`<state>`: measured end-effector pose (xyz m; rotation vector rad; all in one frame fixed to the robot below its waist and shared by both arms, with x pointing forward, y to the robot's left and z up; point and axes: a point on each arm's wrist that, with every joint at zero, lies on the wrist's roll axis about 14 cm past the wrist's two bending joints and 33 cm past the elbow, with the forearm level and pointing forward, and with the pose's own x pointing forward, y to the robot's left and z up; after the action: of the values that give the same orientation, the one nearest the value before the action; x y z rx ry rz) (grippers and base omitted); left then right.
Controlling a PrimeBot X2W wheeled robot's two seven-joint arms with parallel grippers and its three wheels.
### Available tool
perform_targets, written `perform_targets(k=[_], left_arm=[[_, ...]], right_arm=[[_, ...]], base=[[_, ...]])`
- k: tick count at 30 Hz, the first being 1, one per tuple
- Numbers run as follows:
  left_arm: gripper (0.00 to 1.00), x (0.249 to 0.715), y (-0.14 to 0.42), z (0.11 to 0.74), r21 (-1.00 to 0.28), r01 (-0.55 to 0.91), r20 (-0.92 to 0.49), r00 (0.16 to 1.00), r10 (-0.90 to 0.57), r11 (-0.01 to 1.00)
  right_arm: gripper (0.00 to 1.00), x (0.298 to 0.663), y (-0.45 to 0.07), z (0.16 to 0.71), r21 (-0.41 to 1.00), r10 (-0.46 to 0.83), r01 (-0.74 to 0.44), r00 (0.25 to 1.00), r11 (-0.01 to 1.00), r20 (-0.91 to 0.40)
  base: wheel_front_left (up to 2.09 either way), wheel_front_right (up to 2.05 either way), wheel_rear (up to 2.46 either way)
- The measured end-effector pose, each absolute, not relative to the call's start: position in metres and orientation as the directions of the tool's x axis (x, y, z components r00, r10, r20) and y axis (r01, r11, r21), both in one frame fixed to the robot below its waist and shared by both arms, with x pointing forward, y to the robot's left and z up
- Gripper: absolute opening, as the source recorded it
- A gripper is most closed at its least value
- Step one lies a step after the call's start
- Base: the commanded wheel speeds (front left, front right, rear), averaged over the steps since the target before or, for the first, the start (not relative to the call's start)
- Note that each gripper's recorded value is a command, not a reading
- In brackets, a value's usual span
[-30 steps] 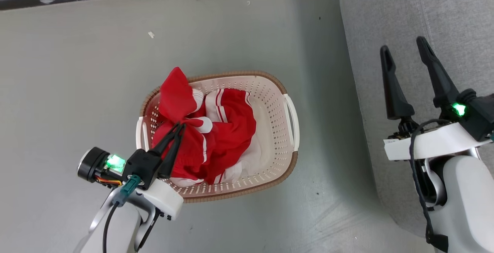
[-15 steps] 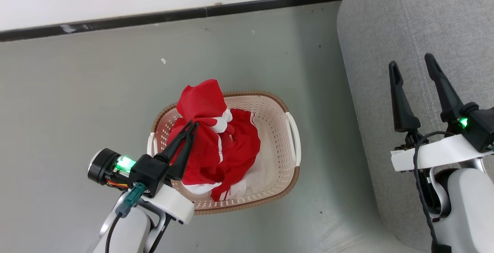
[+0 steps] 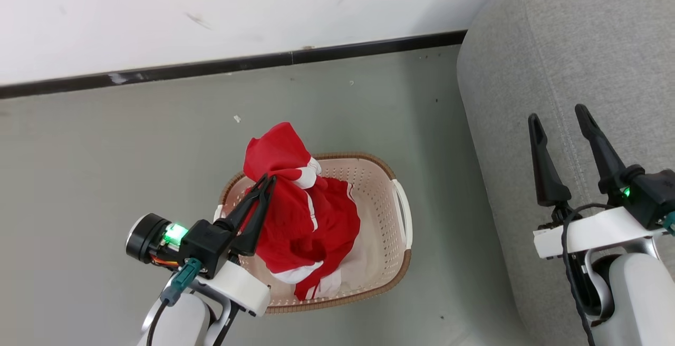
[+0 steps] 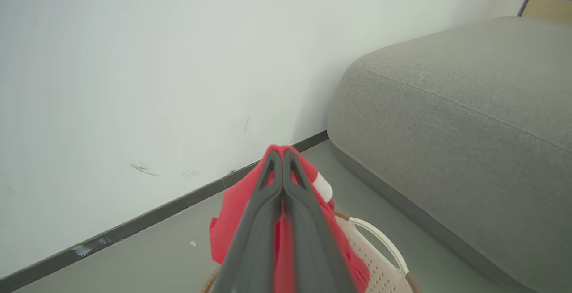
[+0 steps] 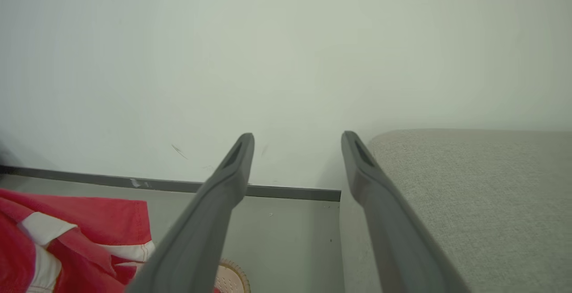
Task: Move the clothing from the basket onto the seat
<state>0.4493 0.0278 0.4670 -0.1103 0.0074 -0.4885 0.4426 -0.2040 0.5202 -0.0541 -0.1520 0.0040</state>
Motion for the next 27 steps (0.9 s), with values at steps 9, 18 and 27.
perform_targets(k=[9, 18, 27], left_arm=[[1.00, 0.442, 0.023, 0.482, -0.108, 0.471, 0.047, 0.882, -0.469, 0.876], [1.00, 0.437, 0.030, 0.493, -0.152, 0.429, 0.067, 0.903, -0.424, 0.890], [1.00, 0.438, 0.068, 0.498, -0.166, 0.310, 0.066, 0.951, -0.303, 0.936]], right_arm=[[1.00, 0.424, -0.212, 0.525, -0.056, -0.017, 0.026, 0.988, 0.998, 0.152], [1.00, 0.409, -0.217, 0.534, -0.058, -0.031, 0.042, 0.985, 0.997, 0.169], [1.00, 0.395, -0.217, 0.540, -0.062, -0.035, 0.047, 0.983, 0.997, 0.178]], base=[[0.00, 0.00, 0.00], [0.00, 0.00, 0.00], [0.00, 0.00, 0.00]])
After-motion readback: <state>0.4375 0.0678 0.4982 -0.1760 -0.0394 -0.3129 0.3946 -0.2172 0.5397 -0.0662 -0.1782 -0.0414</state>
